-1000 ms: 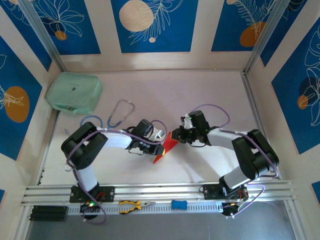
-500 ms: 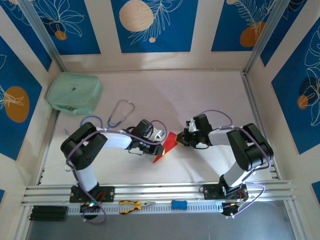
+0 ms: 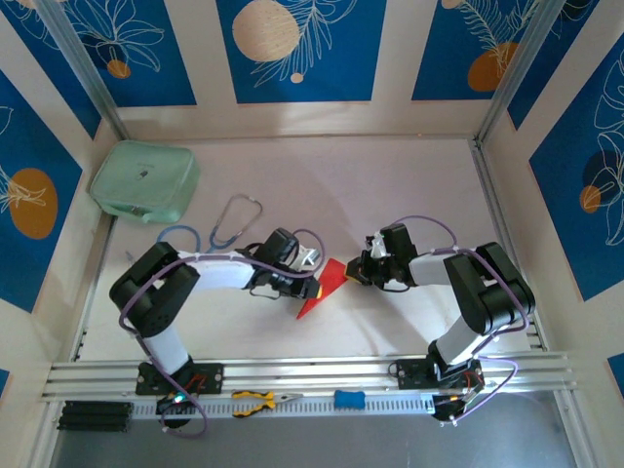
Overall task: Fold a paper plane with a square sheet of paper (pick it up from the middle)
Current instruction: Perform the fifth fold on the wing at the bottom-center of the table.
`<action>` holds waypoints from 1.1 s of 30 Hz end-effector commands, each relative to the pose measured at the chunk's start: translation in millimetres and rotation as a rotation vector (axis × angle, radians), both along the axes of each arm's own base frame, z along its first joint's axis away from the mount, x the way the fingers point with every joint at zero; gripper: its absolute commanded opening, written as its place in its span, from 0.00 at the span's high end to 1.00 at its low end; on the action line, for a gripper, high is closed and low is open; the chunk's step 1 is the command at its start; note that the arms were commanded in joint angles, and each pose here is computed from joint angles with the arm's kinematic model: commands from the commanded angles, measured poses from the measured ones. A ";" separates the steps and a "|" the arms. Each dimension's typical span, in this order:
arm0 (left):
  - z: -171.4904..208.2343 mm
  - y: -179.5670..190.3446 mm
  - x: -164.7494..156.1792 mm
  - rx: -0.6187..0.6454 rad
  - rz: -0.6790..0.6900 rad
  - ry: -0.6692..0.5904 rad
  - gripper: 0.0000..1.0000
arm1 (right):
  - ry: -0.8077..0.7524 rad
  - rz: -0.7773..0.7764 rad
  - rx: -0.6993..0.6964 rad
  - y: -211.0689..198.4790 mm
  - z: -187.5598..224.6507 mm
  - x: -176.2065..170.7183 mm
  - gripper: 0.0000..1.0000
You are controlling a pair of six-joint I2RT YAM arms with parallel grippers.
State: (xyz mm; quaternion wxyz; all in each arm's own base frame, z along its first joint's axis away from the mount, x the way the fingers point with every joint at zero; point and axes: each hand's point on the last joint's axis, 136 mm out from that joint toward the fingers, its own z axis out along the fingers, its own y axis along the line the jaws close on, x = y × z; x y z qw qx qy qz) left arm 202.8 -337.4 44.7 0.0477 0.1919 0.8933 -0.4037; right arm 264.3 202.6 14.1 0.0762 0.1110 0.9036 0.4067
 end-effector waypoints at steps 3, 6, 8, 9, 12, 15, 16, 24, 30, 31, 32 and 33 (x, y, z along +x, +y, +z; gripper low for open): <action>25.1 -34.0 4.8 -0.067 -0.064 -0.029 1.00 | 0.071 -0.020 -0.097 -15.4 -23.2 -15.2 0.92; 15.1 -43.0 6.2 -0.033 -0.087 -0.027 1.00 | 0.075 -0.018 -0.096 -15.0 -23.9 -15.8 0.92; 1.6 -44.2 8.7 0.008 -0.088 -0.010 1.00 | 0.081 -0.016 -0.100 -14.9 -25.8 -17.0 0.92; -6.5 -42.3 9.0 0.033 -0.086 -0.001 1.00 | 0.083 -0.015 -0.101 -14.9 -26.6 -17.7 0.92; -29.4 -30.5 5.4 0.108 -0.083 0.017 1.00 | 0.087 -0.012 -0.105 -14.5 -28.4 -18.3 0.92; -43.7 -18.9 -4.0 0.147 -0.072 0.056 1.00 | 0.095 -0.011 -0.119 -15.7 -31.1 -19.9 0.92; -47.3 -15.4 -6.7 0.160 -0.069 0.067 1.00 | 0.098 -0.012 -0.127 -17.0 -32.6 -20.8 0.93; -33.7 -13.2 -12.2 0.109 -0.058 0.055 1.00 | 0.093 -0.014 -0.147 -19.4 -33.2 -19.8 0.94; -16.1 -1.7 -15.3 0.112 -0.051 0.018 0.98 | 0.097 -0.016 -0.153 -20.6 -34.1 -20.0 0.94; -19.5 1.8 -19.3 0.120 -0.053 0.031 0.98 | 0.097 -0.015 -0.154 -20.5 -34.4 -20.3 0.94; -25.1 6.5 -22.9 0.139 -0.051 0.045 0.98 | 0.095 -0.015 -0.154 -20.3 -34.2 -19.6 0.94; -30.5 11.2 -26.6 0.158 -0.051 0.059 0.98 | 0.097 -0.015 -0.155 -20.3 -34.4 -19.8 0.94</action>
